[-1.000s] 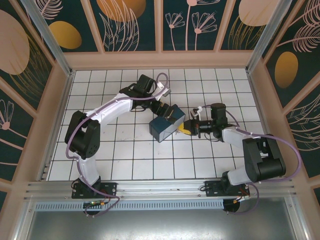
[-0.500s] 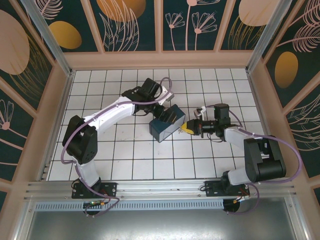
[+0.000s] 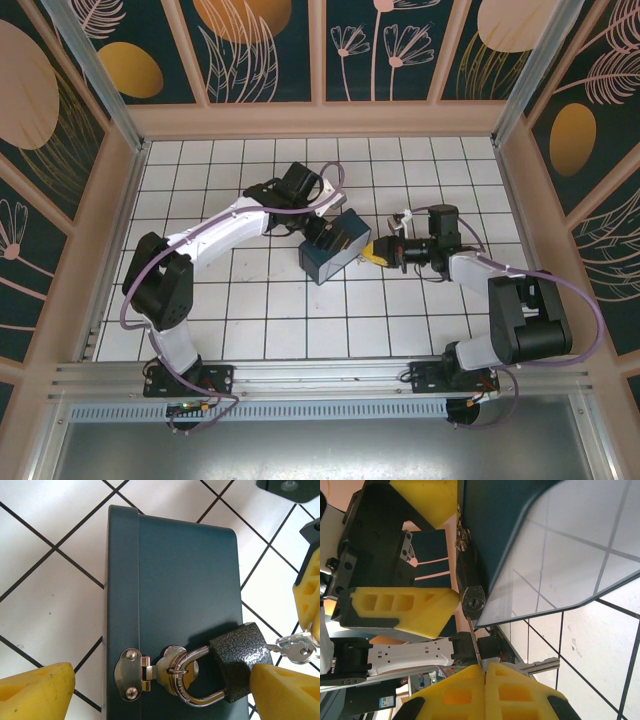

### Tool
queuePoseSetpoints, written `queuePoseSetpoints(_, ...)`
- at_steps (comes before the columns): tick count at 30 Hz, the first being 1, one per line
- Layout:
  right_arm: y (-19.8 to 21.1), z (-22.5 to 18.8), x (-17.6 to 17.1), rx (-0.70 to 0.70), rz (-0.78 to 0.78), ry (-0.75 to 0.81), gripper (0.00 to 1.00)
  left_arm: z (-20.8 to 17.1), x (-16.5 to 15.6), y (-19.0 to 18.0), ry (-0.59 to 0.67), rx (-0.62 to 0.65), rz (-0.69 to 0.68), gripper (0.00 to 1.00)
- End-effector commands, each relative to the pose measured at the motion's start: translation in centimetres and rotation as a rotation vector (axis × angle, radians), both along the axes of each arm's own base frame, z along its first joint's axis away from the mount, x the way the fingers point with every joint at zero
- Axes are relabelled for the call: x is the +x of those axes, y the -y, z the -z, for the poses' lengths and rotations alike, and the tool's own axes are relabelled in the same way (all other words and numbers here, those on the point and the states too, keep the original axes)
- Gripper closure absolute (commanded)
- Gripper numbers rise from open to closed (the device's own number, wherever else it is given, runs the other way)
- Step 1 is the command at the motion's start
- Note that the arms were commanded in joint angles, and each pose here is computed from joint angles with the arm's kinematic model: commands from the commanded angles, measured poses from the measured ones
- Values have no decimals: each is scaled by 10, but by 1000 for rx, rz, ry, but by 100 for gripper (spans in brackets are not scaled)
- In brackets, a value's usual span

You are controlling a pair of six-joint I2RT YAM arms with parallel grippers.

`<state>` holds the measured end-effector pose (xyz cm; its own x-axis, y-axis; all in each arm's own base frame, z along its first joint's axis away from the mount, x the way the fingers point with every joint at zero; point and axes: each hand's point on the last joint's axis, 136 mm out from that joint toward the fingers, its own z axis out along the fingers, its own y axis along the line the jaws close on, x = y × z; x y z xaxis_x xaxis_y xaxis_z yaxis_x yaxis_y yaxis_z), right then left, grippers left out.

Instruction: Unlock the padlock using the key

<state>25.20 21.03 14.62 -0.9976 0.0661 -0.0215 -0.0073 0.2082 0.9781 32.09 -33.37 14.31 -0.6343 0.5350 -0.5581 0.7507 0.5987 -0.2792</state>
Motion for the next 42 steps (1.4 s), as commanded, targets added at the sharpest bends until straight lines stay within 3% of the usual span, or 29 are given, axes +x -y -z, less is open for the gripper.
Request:
queuePoseSetpoints(1, 1, -5, 7, -3, 4, 18, 100, 9, -13, -13, -9, 65, 33, 12)
queuePoseSetpoints(5, 0, -3, 8, -13, -1, 13, 100, -1, -7, -12, 30, 52, 31, 11)
queuePoseSetpoints(9, 3, -1, 8, -21, 11, 15, 100, -31, 6, -9, 207, 34, 108, 6)
queuePoseSetpoints(11, 7, 1, 8, -25, 20, 8, 100, -37, 11, -12, 305, 79, 210, 6)
queuePoseSetpoints(14, 11, 3, 8, -45, 25, 9, 100, -36, -3, -7, 458, 96, 519, 8)
queuePoseSetpoints(16, 13, 3, 8, -61, 25, 18, 100, -69, 4, 1, 608, 34, 576, 6)
queuePoseSetpoints(18, 14, 1, 9, -62, 32, 31, 100, -82, 6, 6, 672, -28, 664, 5)
queuePoseSetpoints(23, 18, 2, 13, -69, 50, 45, 100, -59, 7, 24, 575, -54, 856, 9)
queuePoseSetpoints(27, 19, -5, 13, -70, 57, 64, 100, -57, -13, 29, 548, -137, 962, 9)
queuePoseSetpoints(33, 19, -3, 17, -73, 61, 66, 100, -37, -37, 17, 457, -153, 1050, 12)
queuePoseSetpoints(42, 17, -8, 21, -76, 42, 79, 100, -25, -44, 18, 458, -193, 1068, 16)
